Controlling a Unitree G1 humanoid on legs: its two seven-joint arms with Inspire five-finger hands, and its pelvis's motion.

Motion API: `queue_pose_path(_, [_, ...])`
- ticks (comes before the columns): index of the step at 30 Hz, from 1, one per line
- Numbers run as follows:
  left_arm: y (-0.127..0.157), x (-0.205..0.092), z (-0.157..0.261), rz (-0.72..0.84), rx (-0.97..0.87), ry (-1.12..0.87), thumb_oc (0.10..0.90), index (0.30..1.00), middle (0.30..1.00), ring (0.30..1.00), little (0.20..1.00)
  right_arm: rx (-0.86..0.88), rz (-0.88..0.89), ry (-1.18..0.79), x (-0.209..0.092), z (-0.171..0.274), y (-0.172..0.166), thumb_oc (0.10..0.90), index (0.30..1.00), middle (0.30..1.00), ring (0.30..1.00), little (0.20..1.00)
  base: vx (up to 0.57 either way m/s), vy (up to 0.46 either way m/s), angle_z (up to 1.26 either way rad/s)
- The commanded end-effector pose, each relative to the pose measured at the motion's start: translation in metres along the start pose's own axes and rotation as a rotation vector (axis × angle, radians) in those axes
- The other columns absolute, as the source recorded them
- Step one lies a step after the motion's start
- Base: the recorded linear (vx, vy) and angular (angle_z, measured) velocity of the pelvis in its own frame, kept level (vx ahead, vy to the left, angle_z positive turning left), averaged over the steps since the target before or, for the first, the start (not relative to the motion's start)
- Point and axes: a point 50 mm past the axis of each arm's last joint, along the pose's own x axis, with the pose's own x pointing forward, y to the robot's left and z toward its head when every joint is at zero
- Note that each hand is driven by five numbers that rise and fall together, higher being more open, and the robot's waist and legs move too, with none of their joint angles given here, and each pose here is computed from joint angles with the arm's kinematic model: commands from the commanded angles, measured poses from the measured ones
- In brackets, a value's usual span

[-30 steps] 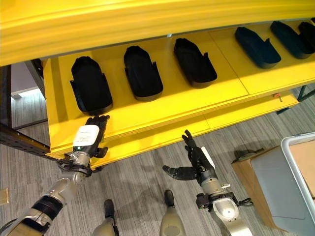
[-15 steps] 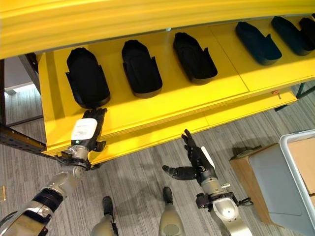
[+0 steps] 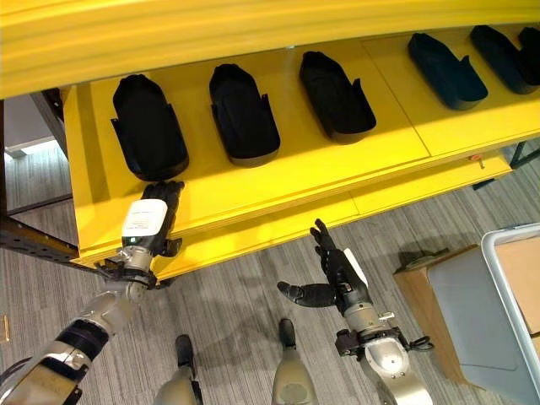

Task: Move parts from the plastic box to the shelf.

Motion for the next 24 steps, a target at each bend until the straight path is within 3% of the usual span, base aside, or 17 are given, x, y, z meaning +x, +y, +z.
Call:
queue_pose_path(1, [0.0, -0.014, -0.029, -0.056, -0.002, 0.074, 0.9, 1.0, 1.0, 1.0, 1.0, 0.007, 0.002, -0.299, 0.011, 0.055, -0.005, 0.9, 1.0, 1.0, 1.0, 1.0, 0.0, 0.0, 0.0])
queue_pose_path(6, [-0.012, -0.057, -0.058, -0.153, -0.004, 0.167, 0.9, 1.0, 1.0, 1.0, 1.0, -0.011, -0.021, -0.297, 0.012, 0.055, -0.011, 0.9, 1.0, 1.0, 1.0, 1.0, 0.02, 0.011, 0.02])
queue_pose_path(13, [-0.014, -0.088, -0.08, -0.221, 0.005, 0.241, 0.9, 1.0, 1.0, 1.0, 1.0, -0.022, -0.025, -0.288, 0.013, 0.054, -0.015, 0.9, 1.0, 1.0, 1.0, 1.0, 0.0, 0.001, 0.0])
queue_pose_path(24, [-0.007, -0.096, -0.061, -0.197, -0.121, 0.166, 0.9, 1.0, 1.0, 1.0, 1.0, -0.018, -0.043, -0.279, 0.014, 0.052, -0.018, 0.9, 1.0, 1.0, 1.0, 1.0, 0.01, 0.006, 0.02])
